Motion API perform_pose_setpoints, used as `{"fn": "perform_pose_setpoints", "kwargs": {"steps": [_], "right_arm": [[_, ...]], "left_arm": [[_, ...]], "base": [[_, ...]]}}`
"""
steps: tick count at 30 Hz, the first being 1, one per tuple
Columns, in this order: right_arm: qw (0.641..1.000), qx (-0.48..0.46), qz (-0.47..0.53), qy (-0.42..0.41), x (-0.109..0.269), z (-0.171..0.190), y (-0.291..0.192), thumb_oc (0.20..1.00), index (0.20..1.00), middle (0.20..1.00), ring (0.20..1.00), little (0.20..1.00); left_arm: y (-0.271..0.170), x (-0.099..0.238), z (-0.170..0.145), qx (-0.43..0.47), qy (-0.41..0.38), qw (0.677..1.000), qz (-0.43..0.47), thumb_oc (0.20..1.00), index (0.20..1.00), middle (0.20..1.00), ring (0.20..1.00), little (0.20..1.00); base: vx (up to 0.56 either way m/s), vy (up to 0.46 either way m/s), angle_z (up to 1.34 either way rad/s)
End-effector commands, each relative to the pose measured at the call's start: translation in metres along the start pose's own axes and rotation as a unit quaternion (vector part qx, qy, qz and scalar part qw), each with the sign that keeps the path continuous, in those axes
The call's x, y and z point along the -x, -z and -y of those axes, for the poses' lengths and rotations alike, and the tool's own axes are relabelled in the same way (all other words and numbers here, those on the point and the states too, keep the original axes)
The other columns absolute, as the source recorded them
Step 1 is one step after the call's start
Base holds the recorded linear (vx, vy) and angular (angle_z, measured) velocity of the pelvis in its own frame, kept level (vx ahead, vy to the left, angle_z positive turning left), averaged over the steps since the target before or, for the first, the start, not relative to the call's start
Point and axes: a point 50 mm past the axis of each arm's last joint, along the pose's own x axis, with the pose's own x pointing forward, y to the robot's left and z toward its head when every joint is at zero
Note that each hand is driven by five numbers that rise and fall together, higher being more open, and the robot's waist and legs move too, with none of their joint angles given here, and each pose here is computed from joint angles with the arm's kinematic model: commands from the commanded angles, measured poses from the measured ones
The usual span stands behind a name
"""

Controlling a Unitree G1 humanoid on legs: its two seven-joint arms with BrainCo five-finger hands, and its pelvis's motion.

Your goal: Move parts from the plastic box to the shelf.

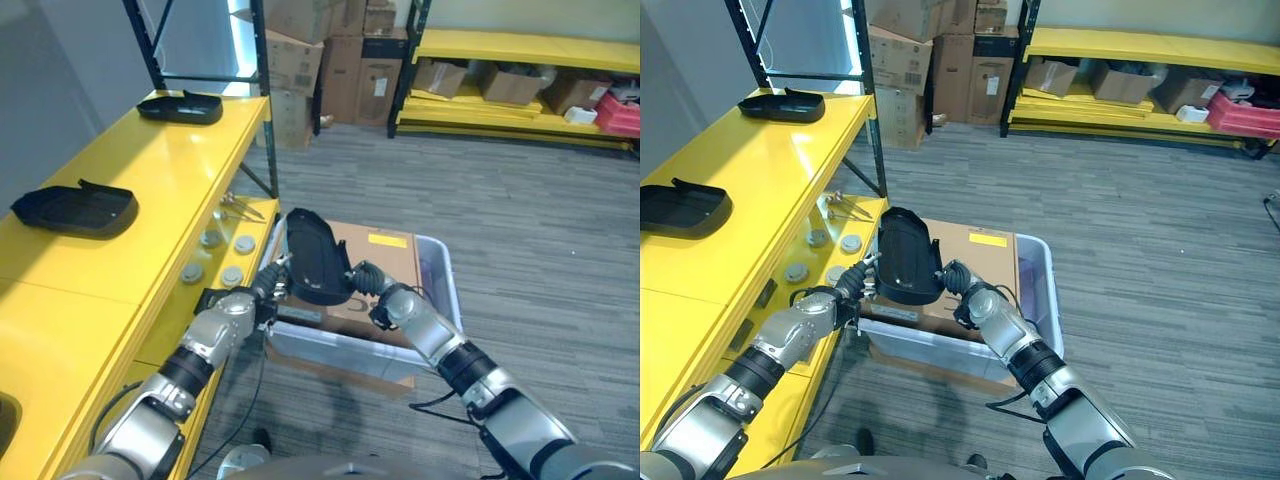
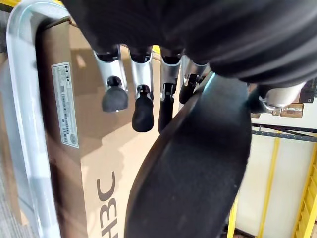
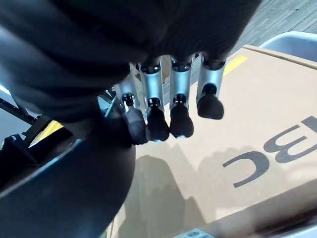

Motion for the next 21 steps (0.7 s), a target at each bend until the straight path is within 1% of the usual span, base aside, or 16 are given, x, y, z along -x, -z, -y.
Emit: {"fn": "perform_pose_setpoints", "kwargs": {"steps": [1, 3, 4, 5, 8, 12, 15, 21], "right_arm": [[0.996, 0.014, 0.083, 0.021, -0.008, 0.016, -0.048, 0.200, 0.200, 0.200, 0.200, 0.200], [0.996, 0.009, 0.083, 0.025, -0.008, 0.017, -0.049, 0.200, 0.200, 0.200, 0.200, 0.200], [0.996, 0.008, 0.085, 0.028, -0.008, 0.017, -0.050, 0.200, 0.200, 0.200, 0.200, 0.200], [0.996, 0.007, 0.085, 0.028, -0.008, 0.017, -0.050, 0.200, 0.200, 0.200, 0.200, 0.200], [0.995, 0.011, 0.093, 0.024, -0.009, 0.016, -0.055, 0.200, 0.200, 0.200, 0.200, 0.200], [0.995, 0.015, 0.103, 0.013, -0.009, 0.012, -0.062, 0.200, 0.200, 0.200, 0.200, 0.200], [0.994, 0.021, 0.105, 0.008, -0.010, 0.010, -0.064, 0.200, 0.200, 0.200, 0.200, 0.200], [0.994, 0.030, 0.107, 0.004, -0.010, 0.009, -0.068, 0.200, 0.200, 0.200, 0.200, 0.200]], "left_arm": [[-0.068, -0.003, 0.062, -0.024, 0.135, 0.984, 0.115, 0.200, 0.200, 0.200, 0.200, 0.200], [-0.068, -0.002, 0.064, -0.026, 0.141, 0.983, 0.114, 0.200, 0.200, 0.200, 0.200, 0.200], [-0.068, -0.001, 0.069, -0.034, 0.154, 0.981, 0.114, 0.627, 0.627, 0.627, 0.627, 0.627], [-0.068, -0.001, 0.070, -0.034, 0.159, 0.980, 0.112, 1.000, 1.000, 1.000, 1.000, 1.000], [-0.066, 0.000, 0.082, -0.050, 0.186, 0.976, 0.103, 1.000, 1.000, 1.000, 1.000, 1.000], [-0.065, 0.001, 0.096, -0.086, 0.196, 0.972, 0.096, 1.000, 1.000, 1.000, 1.000, 1.000], [-0.065, 0.001, 0.100, -0.101, 0.191, 0.972, 0.095, 1.000, 1.000, 1.000, 1.000, 1.000], [-0.065, 0.000, 0.102, -0.089, 0.181, 0.975, 0.090, 1.000, 1.000, 1.000, 1.000, 1.000]], "base": [[0.00, 0.000, 0.00], [0.00, 0.000, 0.00], [0.00, 0.000, 0.00], [0.00, 0.000, 0.00], [0.00, 0.000, 0.00], [0.00, 0.000, 0.00], [0.00, 0.000, 0.00], [0.00, 0.000, 0.00]]}}
